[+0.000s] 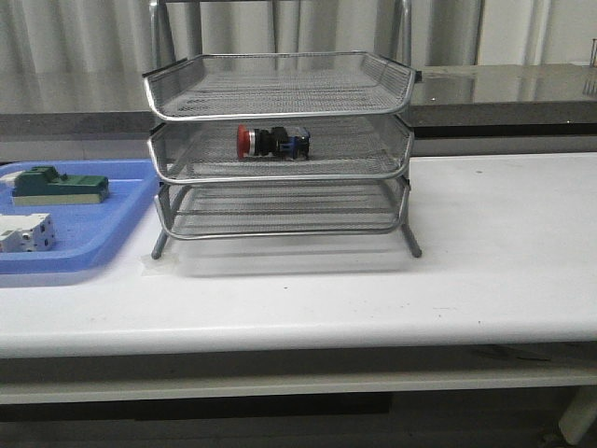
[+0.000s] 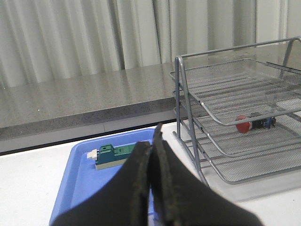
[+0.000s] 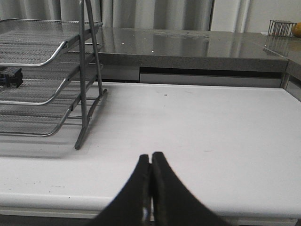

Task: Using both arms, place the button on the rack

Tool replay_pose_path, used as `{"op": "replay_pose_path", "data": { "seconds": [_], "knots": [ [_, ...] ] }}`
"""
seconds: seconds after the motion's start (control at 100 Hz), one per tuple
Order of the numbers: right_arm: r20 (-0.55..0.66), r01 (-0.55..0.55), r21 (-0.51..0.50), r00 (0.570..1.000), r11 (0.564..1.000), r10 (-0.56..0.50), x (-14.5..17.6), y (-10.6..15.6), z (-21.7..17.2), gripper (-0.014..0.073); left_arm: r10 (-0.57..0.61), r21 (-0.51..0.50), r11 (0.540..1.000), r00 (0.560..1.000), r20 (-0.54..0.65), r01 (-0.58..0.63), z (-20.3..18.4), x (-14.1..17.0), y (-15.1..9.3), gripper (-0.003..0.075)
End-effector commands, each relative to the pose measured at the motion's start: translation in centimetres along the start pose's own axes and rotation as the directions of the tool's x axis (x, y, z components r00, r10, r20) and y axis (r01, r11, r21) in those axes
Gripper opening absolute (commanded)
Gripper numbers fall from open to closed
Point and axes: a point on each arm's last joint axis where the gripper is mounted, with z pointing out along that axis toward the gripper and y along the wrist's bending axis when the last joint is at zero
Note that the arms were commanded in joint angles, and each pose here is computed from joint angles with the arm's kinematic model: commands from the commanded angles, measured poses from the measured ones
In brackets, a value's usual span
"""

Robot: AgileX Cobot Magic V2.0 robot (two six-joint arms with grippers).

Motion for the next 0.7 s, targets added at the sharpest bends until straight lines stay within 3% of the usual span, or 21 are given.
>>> {"op": "replay_pose_path", "data": {
  "seconds": [0.0, 0.33, 0.69],
  "knots": [
    [0.092, 0.012, -0.001, 0.996, 1.0, -0.012, -0.7, 0.0, -0.1, -0.0056, -0.022, -0.021, 0.999, 0.996, 0.089, 0.024, -0.1, -1.5, 0.2, -0.002],
    [0.092, 0.012, -0.001, 0.996, 1.0, -0.012, -0.7, 0.0, -0.1, -0.0056, -0.019, -0.032, 0.999, 0.993, 0.115, 0.023, 0.0, -1.5, 0.3, -0.002],
    [0.092, 0.012, -0.001, 0.996, 1.0, -0.012, -0.7, 0.0, -0.1, -0.0056, 0.013, -0.091, 0.996, 0.994, 0.111, -0.003, 1.3, 3.3, 0.7, -0.002]
  ]
}}
